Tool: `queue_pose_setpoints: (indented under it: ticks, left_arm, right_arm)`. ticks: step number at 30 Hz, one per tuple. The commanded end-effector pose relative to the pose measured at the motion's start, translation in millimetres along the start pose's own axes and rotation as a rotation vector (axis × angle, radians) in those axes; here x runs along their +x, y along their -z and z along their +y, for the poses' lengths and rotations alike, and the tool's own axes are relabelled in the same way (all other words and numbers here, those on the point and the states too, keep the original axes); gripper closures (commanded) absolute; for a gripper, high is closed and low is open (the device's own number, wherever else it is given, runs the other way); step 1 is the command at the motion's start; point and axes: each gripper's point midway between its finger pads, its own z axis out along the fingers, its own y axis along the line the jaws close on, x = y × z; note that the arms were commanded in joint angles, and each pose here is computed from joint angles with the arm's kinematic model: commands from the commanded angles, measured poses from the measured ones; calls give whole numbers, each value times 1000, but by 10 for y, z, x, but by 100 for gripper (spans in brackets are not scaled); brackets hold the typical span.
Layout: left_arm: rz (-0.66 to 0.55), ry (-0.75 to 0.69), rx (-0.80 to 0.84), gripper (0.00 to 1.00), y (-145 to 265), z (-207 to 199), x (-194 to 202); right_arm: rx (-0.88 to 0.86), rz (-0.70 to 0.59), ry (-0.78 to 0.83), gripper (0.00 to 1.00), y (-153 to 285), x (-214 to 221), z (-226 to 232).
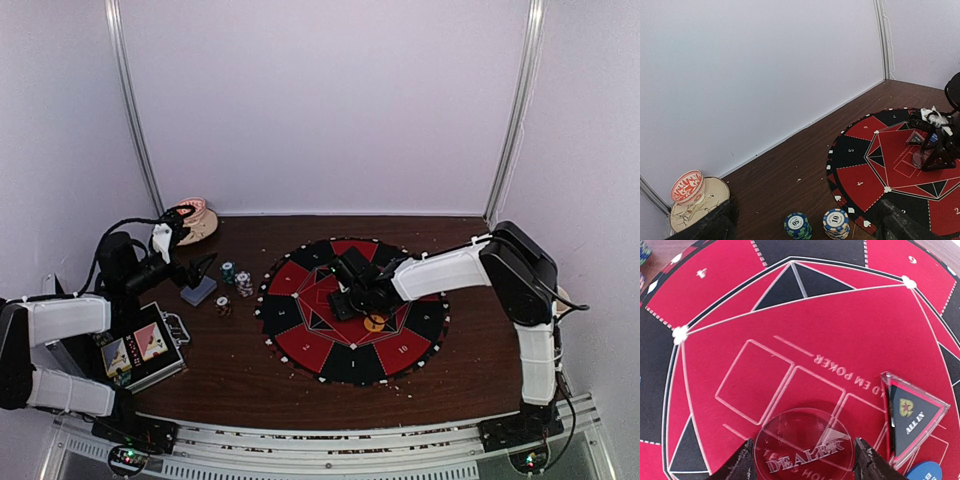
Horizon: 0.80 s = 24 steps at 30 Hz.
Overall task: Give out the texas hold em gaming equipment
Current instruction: Move the dealer button to position 2.
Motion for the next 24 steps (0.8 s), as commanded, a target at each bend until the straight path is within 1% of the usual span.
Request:
queue_pose_setpoints:
  ticks: [1,6,15,24]
  left_arm:
    - [-49,-32,-10,2,-7,7,-109]
    - [-51,-35,-14,2,4,8,-115]
    - [-51,-36,-15,2,10,9,-118]
    - [-53,-37,-15,2,9,9,-122]
  right_arm:
    - [-33,61,120,43,-3,251,264]
    - [-107,48,181,42,88,269,597]
    - [-226,52,252,43,187,382,950]
    - [-206,34,246,42,143,272,1000]
